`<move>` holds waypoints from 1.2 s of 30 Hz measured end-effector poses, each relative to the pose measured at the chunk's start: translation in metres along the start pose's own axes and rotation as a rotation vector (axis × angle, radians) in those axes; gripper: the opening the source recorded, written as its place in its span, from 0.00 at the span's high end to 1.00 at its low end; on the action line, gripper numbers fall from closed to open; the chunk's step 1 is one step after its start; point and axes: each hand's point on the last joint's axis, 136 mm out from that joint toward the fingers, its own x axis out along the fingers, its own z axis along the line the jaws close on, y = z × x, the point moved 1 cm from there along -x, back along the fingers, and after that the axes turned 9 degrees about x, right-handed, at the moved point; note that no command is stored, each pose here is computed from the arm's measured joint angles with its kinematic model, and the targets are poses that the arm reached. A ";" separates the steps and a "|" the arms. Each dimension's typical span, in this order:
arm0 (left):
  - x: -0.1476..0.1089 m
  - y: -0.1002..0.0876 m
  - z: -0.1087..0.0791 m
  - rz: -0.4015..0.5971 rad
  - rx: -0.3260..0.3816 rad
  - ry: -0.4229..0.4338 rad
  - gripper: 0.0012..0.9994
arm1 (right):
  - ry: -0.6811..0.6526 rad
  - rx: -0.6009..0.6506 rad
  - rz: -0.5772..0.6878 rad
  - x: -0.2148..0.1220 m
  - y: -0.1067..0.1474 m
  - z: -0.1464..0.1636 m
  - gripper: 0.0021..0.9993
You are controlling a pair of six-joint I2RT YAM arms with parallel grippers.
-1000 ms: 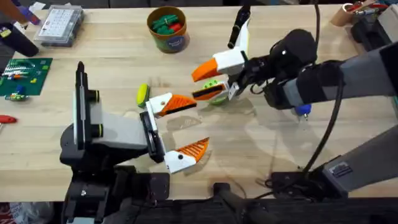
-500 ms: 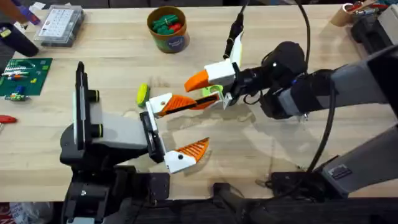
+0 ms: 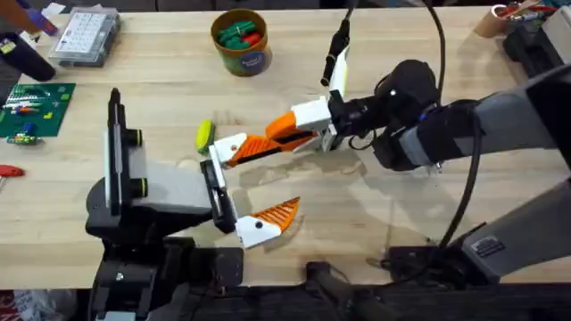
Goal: Pick up the gripper from the table and insert it into the empty holder that is missing its gripper. Then pick up a screw, insert it into the mounting hole, and use the screwdriver to tighten it. Finally, clean up the table by picking up the vegetable and placing it into the bucket.
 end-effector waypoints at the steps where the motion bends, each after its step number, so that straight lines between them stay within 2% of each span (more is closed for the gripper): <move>1: 0.000 0.000 0.000 0.000 0.004 0.000 0.01 | 0.001 0.003 0.001 0.000 0.000 -0.001 0.77; 4: 0.000 0.000 0.000 0.000 0.012 -0.002 0.01 | 0.006 0.021 0.007 0.002 0.003 -0.004 0.96; 5: 0.000 0.000 0.001 0.000 0.011 -0.004 0.01 | 0.008 0.025 0.011 0.003 0.004 -0.005 0.98; 20: 0.000 0.000 0.001 0.000 0.011 -0.008 0.01 | 0.008 0.024 0.018 0.005 0.006 -0.005 0.99; 28: 0.000 0.000 0.000 0.001 -0.008 -0.003 0.01 | 0.025 0.079 -0.014 0.005 -0.001 -0.013 0.99; 36: 0.000 0.000 0.000 0.000 -0.010 -0.002 0.01 | 0.024 0.050 -0.010 0.007 -0.006 -0.009 0.99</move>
